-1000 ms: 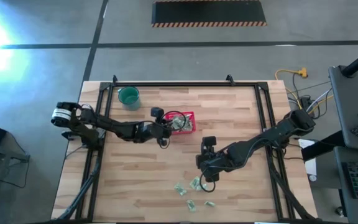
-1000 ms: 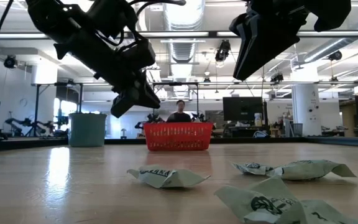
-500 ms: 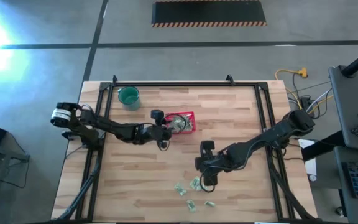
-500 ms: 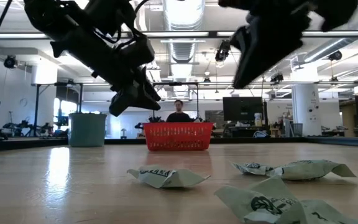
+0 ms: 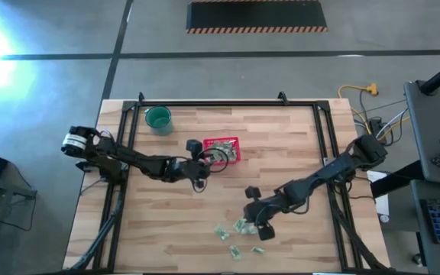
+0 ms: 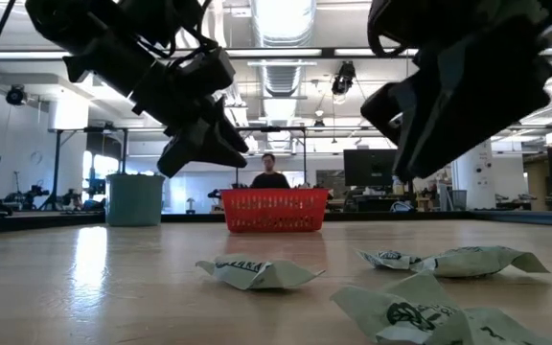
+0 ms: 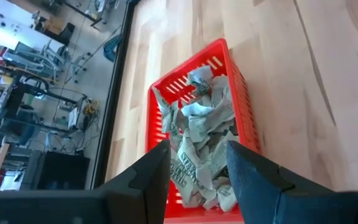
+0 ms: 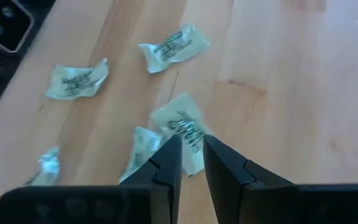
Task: Pick and place items into bin
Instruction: Put the stevia packet into the red bin
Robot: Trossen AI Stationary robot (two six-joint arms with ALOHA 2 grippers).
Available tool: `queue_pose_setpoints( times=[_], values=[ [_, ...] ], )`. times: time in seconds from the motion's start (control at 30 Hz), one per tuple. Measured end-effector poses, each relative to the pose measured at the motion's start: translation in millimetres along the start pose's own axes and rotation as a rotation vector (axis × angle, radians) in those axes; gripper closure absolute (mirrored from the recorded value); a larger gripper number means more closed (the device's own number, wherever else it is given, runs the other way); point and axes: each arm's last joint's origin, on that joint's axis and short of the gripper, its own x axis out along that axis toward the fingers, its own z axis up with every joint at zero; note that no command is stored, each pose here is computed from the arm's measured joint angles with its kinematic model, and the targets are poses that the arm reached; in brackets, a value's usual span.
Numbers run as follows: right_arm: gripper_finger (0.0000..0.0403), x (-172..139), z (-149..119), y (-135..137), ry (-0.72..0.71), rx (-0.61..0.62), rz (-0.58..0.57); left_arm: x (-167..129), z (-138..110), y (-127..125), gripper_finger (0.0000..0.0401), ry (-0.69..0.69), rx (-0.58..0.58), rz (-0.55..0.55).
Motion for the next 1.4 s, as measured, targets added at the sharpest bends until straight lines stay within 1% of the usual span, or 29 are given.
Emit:
queue_pose_setpoints(
  times=[0.1,0.2,0.27,0.47,0.67,0.77,0.83,1.23,1.4],
  values=[
    [0.0346,3,-7,-2,-0.05,-0.018,0.009,0,-2,-1,0.0261,0.014,0.012,-0.008],
    [0.0343,5,-10,-2,-0.13,-0.061,0.026,-1,-3,-2,0.0261,0.025,0.022,-0.016],
    [0.0334,5,-13,-3,-0.175,-0.081,0.033,-1,-4,-3,0.0261,0.033,0.023,-0.021],
    [0.0295,6,-18,-4,-0.219,-0.091,0.039,-1,-6,-4,0.0261,0.051,0.022,-0.029],
    [0.0264,20,-27,-6,-0.217,-0.068,0.04,-1,-6,-4,0.0261,0.052,0.022,-0.029],
    [0.0256,31,-34,-8,-0.171,-0.069,0.029,-2,-6,-4,0.0261,0.057,0.025,-0.032],
    [0.0252,35,-33,-9,-0.168,-0.066,0.026,-2,-6,-4,0.0261,0.059,0.026,-0.033],
    [0.0247,40,-39,-15,-0.133,-0.007,0.019,-10,-5,3,0.0261,0.055,-0.026,-0.03],
    [0.0247,44,-41,-17,-0.121,0.001,0.015,-11,-4,2,0.0261,0.051,-0.022,-0.034]
  ],
)
